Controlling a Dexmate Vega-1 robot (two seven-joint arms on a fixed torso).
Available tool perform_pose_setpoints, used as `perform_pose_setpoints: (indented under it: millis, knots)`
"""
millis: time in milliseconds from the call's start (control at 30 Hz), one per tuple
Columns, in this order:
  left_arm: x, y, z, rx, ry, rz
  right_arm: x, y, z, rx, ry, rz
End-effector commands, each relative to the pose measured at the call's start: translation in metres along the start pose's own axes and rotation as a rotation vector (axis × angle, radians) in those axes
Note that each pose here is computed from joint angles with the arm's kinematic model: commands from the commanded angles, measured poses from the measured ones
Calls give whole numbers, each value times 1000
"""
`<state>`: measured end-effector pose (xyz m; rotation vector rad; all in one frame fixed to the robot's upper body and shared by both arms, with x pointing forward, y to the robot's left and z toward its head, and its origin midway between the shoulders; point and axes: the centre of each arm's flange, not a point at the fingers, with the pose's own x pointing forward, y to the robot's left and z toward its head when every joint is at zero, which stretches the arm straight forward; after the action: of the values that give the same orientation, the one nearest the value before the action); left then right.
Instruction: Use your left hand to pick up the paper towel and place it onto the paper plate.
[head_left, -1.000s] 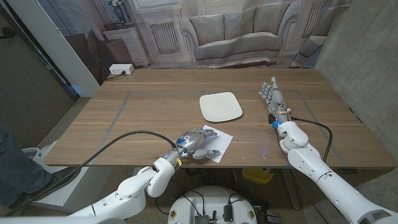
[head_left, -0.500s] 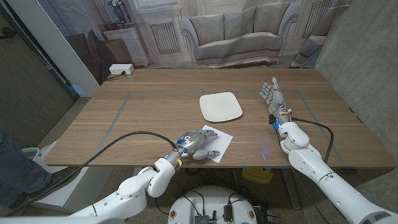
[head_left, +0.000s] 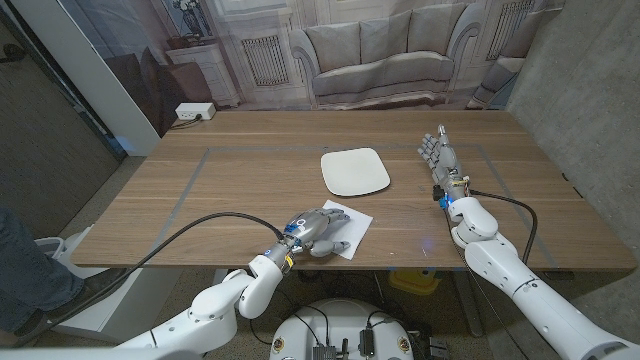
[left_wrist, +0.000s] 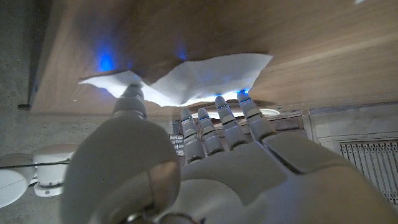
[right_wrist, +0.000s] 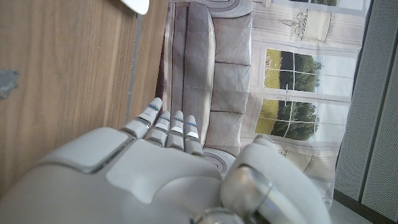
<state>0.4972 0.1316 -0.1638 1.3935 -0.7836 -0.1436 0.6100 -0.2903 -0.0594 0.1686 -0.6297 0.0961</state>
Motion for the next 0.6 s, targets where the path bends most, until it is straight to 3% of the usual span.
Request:
perform_pose_setpoints:
  millis: [33, 600]
  knots:
    - [-1, 2, -3, -32, 9, 33, -2, 0, -1, 9, -2, -4]
    - [2, 4, -6, -60, 9, 73, -3, -1, 0, 11, -9, -12]
